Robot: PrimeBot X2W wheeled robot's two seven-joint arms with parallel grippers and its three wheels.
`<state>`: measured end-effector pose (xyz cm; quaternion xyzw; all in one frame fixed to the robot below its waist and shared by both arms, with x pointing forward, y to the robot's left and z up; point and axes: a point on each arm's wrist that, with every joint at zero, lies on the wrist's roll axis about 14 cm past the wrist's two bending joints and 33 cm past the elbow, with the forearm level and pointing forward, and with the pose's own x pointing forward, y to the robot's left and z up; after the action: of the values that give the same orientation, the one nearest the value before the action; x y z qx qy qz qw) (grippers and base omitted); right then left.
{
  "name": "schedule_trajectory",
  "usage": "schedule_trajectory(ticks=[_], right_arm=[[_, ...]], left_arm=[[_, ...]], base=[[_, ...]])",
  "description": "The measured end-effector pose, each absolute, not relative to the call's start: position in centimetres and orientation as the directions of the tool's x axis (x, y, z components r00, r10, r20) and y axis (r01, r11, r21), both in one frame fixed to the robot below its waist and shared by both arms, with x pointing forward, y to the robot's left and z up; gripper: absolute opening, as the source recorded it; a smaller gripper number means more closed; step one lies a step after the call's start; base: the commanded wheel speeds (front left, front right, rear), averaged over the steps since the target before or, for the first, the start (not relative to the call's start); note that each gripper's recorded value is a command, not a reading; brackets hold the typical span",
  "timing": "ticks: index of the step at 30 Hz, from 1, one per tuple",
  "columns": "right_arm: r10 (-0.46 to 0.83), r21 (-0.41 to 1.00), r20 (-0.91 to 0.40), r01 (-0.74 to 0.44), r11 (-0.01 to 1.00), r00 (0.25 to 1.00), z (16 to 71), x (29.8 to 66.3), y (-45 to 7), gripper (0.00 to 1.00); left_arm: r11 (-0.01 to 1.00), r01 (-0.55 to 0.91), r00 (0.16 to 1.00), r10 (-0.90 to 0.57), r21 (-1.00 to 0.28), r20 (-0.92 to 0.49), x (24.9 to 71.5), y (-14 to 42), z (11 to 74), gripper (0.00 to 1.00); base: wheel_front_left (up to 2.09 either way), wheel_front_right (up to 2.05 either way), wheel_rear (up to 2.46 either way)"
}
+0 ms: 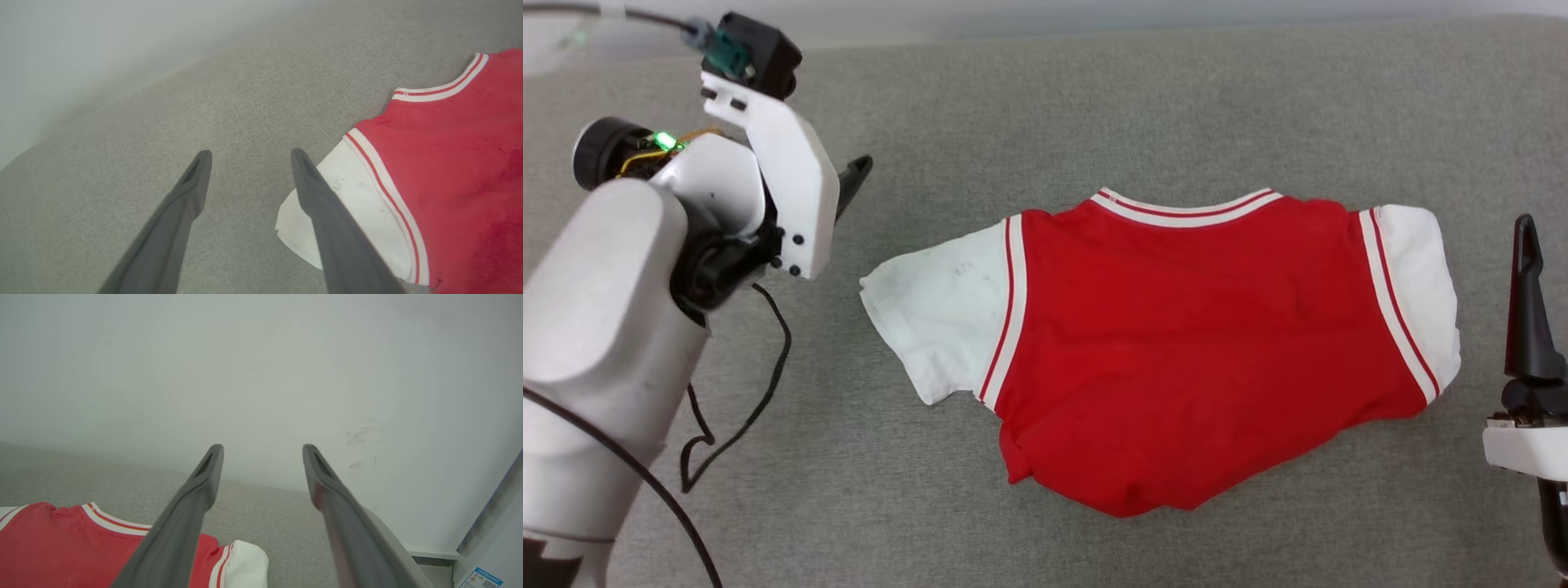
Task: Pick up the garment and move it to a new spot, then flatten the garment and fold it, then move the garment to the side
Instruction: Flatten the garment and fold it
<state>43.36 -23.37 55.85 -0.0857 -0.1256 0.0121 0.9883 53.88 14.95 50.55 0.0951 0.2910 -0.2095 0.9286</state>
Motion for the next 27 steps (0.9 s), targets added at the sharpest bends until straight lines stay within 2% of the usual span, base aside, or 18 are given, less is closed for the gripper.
schedule_trajectory(ticks=[4,8,15,18,19,20,24,27], right_arm=[[0.050,-0.180,0.236,-0.007,0.984,0.970,55.3,43.9,-23.2,1.00],[0.052,-0.184,0.224,-0.010,0.983,0.973,54.8,44.3,-23.3,1.00],[0.053,-0.203,0.182,-0.015,0.979,0.982,53.2,45.2,-23.7,1.00],[0.051,-0.207,0.172,-0.014,0.978,0.984,52.9,45.3,-23.9,1.00],[0.050,-0.207,0.168,-0.015,0.978,0.984,52.8,45.3,-23.9,1.00],[0.049,-0.210,0.168,-0.013,0.978,0.985,52.9,45.4,-24.1,1.00],[0.050,-0.252,0.194,0.001,0.968,0.980,54.3,45.6,-25.1,1.00],[0.064,-0.295,0.227,0.006,0.956,0.972,56.1,45.9,-25.8,1.00]], left_arm=[[0.869,0.495,0.569,-0.314,0.012,-0.760,52.5,14.7,46.7,1.00],[0.851,0.524,0.437,-0.258,0.011,-0.861,51.7,15.2,43.9,1.00],[0.809,0.587,0.227,-0.206,-0.035,-0.952,49.4,14.3,38.6,1.00],[0.801,0.596,0.185,-0.196,-0.048,-0.963,48.9,14.4,37.6,1.00],[0.802,0.595,0.185,-0.206,-0.058,-0.961,48.9,14.2,37.6,0.28],[0.804,0.591,0.194,-0.221,-0.066,-0.956,49.0,14.1,37.7,0.00],[0.799,0.598,0.219,-0.240,-0.064,-0.946,48.7,13.9,38.4,0.00],[0.798,0.602,0.273,-0.250,-0.038,-0.929,48.8,14.4,39.8,0.00]], base=[[0.00,0.00,0.00],[0.00,0.00,0.00],[0.00,0.00,0.00],[0.00,0.00,0.00],[0.00,0.00,0.00],[0.00,0.00,0.00],[0.00,0.00,0.00],[0.00,0.00,0.00]])
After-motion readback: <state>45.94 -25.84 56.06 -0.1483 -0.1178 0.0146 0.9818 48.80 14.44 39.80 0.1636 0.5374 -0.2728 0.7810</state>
